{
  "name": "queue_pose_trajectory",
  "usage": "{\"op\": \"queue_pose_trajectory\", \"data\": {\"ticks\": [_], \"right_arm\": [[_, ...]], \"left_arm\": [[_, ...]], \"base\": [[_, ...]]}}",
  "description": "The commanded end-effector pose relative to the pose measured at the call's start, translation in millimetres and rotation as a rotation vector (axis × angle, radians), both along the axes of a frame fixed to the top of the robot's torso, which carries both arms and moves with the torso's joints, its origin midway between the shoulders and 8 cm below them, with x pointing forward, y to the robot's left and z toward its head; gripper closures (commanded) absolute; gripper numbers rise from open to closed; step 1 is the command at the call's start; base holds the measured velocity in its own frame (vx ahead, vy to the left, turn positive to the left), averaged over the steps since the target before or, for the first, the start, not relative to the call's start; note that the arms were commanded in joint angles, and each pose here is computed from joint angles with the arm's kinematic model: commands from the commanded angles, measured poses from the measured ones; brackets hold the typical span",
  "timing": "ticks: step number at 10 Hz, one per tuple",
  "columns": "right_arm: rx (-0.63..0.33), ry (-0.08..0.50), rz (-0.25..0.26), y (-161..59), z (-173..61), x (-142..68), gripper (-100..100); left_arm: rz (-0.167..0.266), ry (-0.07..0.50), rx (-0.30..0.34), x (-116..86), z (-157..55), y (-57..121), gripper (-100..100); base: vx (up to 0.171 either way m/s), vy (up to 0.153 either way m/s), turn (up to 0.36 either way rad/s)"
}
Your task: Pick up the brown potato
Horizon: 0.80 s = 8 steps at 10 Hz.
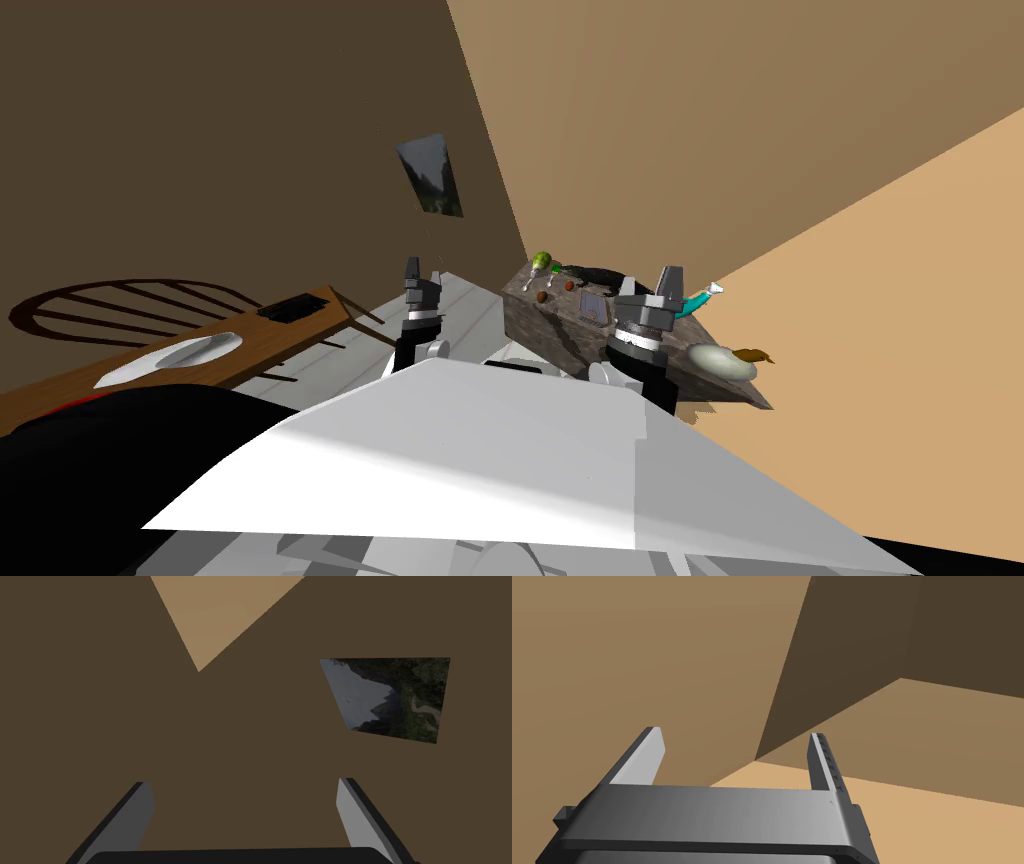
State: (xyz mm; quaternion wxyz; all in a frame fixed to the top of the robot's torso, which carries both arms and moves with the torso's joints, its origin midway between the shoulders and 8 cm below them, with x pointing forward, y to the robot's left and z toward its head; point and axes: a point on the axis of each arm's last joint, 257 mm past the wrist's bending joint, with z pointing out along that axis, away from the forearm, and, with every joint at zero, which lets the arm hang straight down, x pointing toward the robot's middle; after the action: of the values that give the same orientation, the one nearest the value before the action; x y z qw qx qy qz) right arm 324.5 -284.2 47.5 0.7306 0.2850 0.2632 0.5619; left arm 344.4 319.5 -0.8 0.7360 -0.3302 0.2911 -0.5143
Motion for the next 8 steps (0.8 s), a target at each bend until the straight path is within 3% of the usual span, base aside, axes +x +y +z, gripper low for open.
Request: {"op": "queue_pose_trajectory", "data": {"ticks": [1, 5, 6, 8], "right_arm": [[0.012, 0.058, 0.026, -3.7, -18.5, 10.8, -100], [0.085, 0.241, 0.079, -26.0, -82.3, 38.5, -100], [0.085, 0.241, 0.079, -26.0, -82.3, 38.5, -100], [0.141, 0.364, 0.093, -46.2, -128.2, 51.1, -100]], "left_arm": [[0.000, 0.000, 0.000, 0.0, 0.0, 0.0, 0], [0.000, 0.000, 0.000, 0.0, 0.0, 0.0, 0], [0.000, 0.000, 0.000, 0.0, 0.0, 0.0, 0], [0.000, 0.000, 0.000, 0.0, 0.0, 0.0, 0]], "base": [[0.004, 0.068, -0.032], [0.003, 0.125, -0.051], [0.017, 0.114, -0.019], [0.007, 0.114, -0.049]]}}
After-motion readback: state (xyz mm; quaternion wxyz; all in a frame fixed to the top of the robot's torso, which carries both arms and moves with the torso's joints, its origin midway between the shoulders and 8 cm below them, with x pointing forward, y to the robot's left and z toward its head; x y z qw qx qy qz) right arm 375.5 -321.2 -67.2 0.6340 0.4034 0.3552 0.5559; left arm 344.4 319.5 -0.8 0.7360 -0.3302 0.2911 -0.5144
